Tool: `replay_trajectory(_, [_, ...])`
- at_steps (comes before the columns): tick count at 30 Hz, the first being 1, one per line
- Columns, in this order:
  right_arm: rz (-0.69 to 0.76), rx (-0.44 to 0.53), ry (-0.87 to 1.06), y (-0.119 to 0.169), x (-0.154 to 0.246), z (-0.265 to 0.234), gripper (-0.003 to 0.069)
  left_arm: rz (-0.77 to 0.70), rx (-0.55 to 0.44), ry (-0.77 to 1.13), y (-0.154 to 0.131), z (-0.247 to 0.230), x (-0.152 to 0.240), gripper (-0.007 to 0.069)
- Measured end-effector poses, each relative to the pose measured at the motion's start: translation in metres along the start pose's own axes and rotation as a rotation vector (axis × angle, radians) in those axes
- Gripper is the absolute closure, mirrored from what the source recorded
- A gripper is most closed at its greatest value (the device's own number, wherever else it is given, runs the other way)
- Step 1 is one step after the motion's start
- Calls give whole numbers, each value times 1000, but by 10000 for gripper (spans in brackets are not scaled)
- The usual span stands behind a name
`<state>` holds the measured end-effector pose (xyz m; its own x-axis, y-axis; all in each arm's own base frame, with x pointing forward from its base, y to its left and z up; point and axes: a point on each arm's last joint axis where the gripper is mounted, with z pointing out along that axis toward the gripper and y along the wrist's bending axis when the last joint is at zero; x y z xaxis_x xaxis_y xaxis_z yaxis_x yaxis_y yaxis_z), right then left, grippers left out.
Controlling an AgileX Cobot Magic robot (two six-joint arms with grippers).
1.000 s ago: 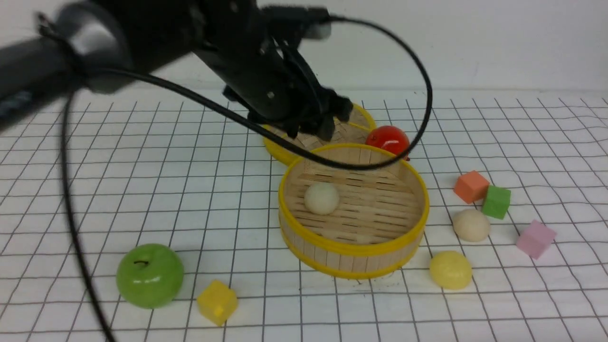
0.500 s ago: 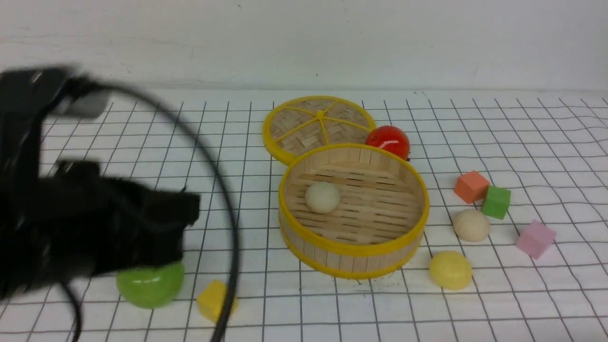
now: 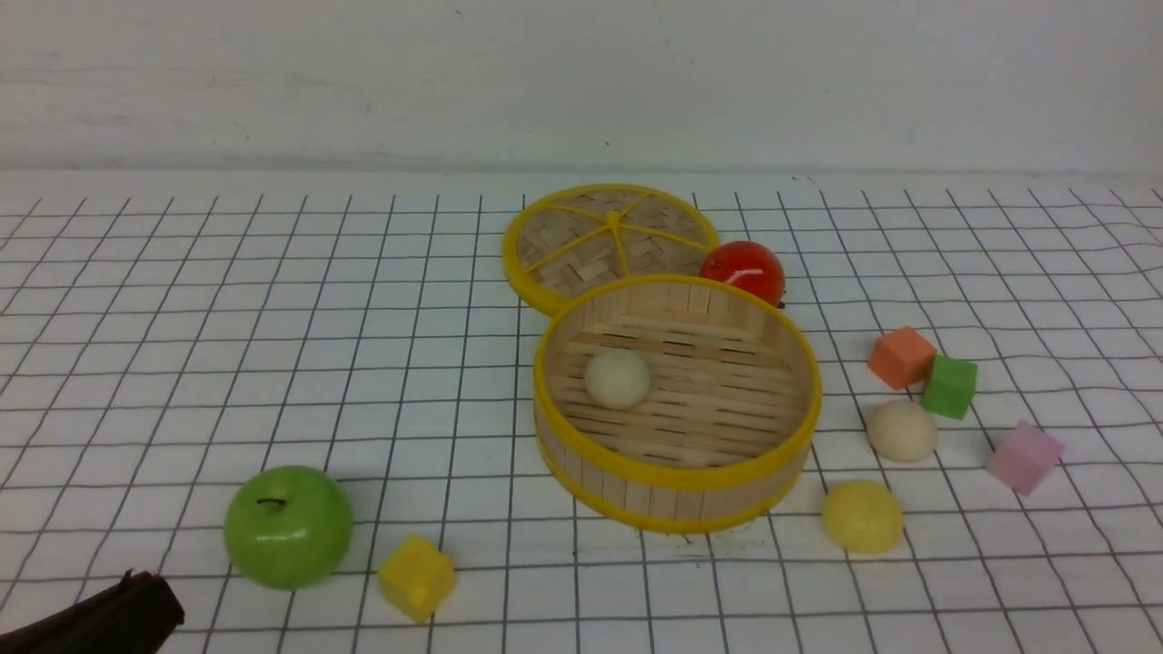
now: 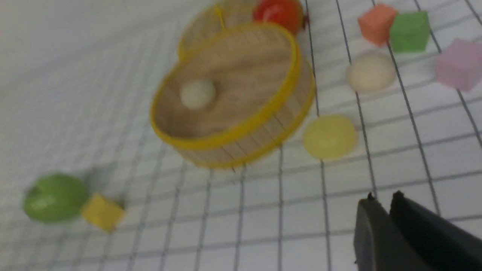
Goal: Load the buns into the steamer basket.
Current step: Use the right arm to grab a steamed stuffed bun
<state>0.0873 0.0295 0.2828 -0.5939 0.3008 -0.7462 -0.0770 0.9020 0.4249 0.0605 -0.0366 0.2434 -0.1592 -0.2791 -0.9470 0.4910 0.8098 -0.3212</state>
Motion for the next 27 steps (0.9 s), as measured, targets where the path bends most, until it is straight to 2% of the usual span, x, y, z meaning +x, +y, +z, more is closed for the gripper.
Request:
replay_trajectory(3, [-98,70,225,6,-33,26,648,2,-2,13,0,0,2,638])
replay_trajectory(8, [-123,104,404,7,-67,79,654,3,-2,20,0,0,2,638])
replay_trajectory(15, [-220,74,611,26,-58,163,641,3,-3,22,0,0,3,638])
replay_trajectory(19, [-245,107,651,31,-54,201,581,3,-3,22,0,0,3,638])
replay_trajectory(25, [-250,179,608,24,-59,229,426,3,-3,23,1,0,3,638])
replay_trajectory(27, [-249,186,601,23,-58,233,405,3,-3,25,1,0,3,638])
